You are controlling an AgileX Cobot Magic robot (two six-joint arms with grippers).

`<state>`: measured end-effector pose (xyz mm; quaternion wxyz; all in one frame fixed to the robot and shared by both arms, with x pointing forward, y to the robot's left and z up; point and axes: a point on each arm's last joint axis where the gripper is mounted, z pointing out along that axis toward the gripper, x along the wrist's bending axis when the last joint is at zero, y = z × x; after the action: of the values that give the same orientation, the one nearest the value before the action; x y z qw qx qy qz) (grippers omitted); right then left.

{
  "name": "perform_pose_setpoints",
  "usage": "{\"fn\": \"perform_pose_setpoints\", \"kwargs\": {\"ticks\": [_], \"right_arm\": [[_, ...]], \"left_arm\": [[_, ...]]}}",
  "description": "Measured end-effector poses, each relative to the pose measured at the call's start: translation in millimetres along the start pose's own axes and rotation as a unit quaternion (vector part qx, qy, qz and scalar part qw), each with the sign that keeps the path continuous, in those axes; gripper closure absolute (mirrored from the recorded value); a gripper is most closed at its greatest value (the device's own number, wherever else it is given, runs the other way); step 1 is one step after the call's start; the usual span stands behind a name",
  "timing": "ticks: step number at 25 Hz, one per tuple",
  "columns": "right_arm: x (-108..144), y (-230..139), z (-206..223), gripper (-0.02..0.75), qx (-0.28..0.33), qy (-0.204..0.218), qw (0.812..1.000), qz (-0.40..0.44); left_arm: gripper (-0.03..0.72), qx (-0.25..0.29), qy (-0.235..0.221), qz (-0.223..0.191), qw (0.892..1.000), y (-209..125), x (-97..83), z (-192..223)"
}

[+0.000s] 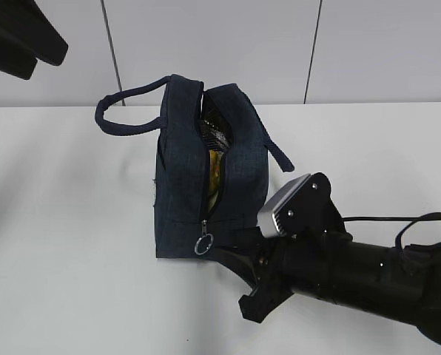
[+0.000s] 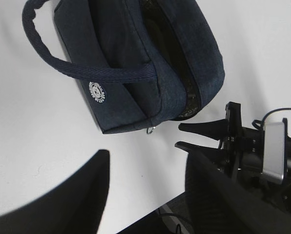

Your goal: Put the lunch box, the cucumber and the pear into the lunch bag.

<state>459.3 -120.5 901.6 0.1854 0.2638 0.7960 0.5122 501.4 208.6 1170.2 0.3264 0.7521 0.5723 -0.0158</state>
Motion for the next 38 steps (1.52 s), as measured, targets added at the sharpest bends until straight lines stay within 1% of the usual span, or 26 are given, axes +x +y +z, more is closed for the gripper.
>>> {"fn": "perform_pose_setpoints", "kwargs": {"ticks": [3, 5, 8, 18, 21, 23, 26, 28, 31, 38], "right_arm": [[-12.5, -2.5, 7.3, 0.51, -0.005, 0.024, 1.0, 0.013], [-18.8, -4.9, 12.5, 0.511, -0.007, 0.049, 0.999, 0.016], [-23.8, -11.3, 17.4, 0.511, -0.016, 0.066, 0.997, 0.03], [-22.9, -12.4, 18.6, 0.511, -0.033, 0.08, 0.996, 0.035], [-21.9, -16.0, 19.9, 0.507, -0.028, 0.085, 0.995, 0.033], [-19.9, -19.7, 20.8, 0.481, -0.021, 0.096, 0.995, 0.024], [-18.3, -25.0, 22.7, 0.412, -0.014, 0.105, 0.994, 0.015], [-17.6, -25.5, 23.1, 0.384, -0.019, 0.109, 0.994, 0.011], [-17.5, -23.9, 23.3, 0.37, -0.03, 0.11, 0.993, 0.004], [-19.7, -21.6, 23.9, 0.365, -0.041, 0.099, 0.994, 0.01]], "left_arm": [[0.328, 0.0, 0.0, 0.0, 1.0, 0.0, 0.0, 0.0], [0.328, 0.0, 0.0, 0.0, 1.0, 0.0, 0.0, 0.0], [0.328, 0.0, 0.0, 0.0, 1.0, 0.0, 0.0, 0.0], [0.328, 0.0, 0.0, 0.0, 1.0, 0.0, 0.0, 0.0], [0.328, 0.0, 0.0, 0.0, 1.0, 0.0, 0.0, 0.0], [0.328, 0.0, 0.0, 0.0, 1.0, 0.0, 0.0, 0.0], [0.328, 0.0, 0.0, 0.0, 1.0, 0.0, 0.0, 0.0], [0.328, 0.0, 0.0, 0.0, 1.0, 0.0, 0.0, 0.0], [0.328, 0.0, 0.0, 0.0, 1.0, 0.0, 0.0, 0.0], [0.328, 0.0, 0.0, 0.0, 1.0, 0.0, 0.0, 0.0]]}}
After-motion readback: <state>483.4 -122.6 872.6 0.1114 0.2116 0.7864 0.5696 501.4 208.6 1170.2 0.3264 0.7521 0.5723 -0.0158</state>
